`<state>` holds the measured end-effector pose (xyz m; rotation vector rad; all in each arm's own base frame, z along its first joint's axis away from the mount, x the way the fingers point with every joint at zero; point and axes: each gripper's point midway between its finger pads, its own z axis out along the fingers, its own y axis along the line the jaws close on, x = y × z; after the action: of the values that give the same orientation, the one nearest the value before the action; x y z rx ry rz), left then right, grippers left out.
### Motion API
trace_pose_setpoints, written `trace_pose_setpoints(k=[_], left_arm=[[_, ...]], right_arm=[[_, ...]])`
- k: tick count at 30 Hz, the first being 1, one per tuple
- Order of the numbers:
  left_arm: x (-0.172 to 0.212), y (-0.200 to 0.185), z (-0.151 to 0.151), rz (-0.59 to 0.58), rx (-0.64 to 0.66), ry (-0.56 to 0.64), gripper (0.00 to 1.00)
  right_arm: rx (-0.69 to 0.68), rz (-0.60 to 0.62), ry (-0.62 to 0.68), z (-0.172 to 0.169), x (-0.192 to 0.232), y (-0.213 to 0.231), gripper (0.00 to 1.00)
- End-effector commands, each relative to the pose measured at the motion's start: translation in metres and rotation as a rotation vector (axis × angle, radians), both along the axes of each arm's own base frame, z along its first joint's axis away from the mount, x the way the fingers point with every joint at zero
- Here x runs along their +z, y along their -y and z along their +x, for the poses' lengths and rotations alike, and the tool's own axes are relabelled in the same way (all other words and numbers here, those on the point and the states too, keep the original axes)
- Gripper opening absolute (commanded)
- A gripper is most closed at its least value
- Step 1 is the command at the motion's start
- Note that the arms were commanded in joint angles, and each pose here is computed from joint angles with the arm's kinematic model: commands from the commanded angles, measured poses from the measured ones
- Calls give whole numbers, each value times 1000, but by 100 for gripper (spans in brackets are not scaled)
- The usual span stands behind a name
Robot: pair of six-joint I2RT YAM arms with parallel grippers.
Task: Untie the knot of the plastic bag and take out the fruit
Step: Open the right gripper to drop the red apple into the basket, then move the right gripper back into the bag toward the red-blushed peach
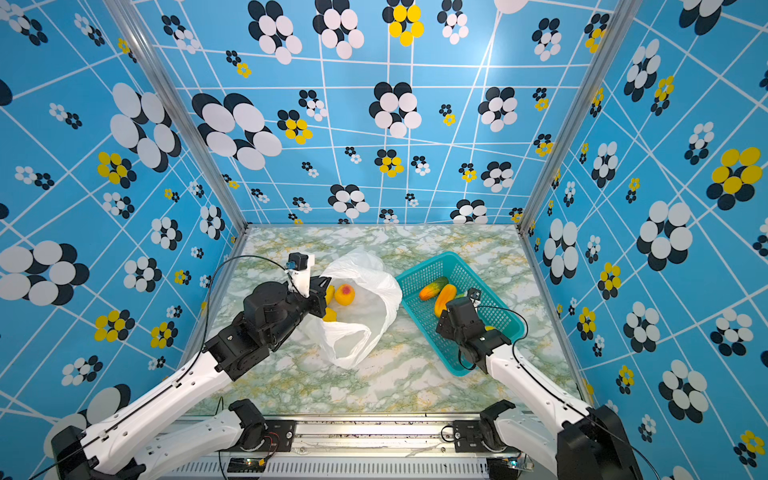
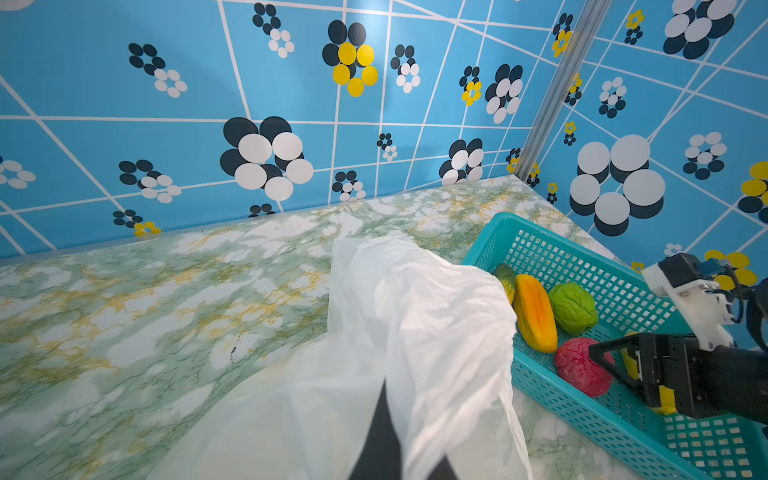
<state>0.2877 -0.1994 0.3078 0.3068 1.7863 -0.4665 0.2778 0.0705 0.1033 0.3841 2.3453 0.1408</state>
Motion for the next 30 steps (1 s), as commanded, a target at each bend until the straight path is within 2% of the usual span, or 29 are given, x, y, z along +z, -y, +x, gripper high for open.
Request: trace_pose_setpoints(k=[1, 6, 9, 14, 16, 22, 25, 30], left_arm=[[12, 1, -1, -27, -17, 25, 0], [8, 2, 1, -17, -15, 19, 0], [9, 4, 2, -22, -19, 26, 0], [7, 9, 5, -14, -35, 13, 0], [6, 9, 4, -19, -37, 13, 0], [11, 11, 1, -30, -56, 15, 0], [10, 13, -2, -35, -76, 18, 0], [16, 11, -8, -52, -87, 29, 0]], right_arm=[[68, 25, 98, -8, 31, -6, 78], [349, 158, 374, -34, 100, -57, 56], [511, 218, 444, -50, 123, -93, 52], [702, 249, 409, -55, 114, -163, 47], [757, 225, 384, -54, 102, -192, 45], [801, 244, 285, -38, 74, -252, 42], [813, 212, 260, -32, 64, -278, 42], [833, 206, 212, -31, 45, -334, 49]])
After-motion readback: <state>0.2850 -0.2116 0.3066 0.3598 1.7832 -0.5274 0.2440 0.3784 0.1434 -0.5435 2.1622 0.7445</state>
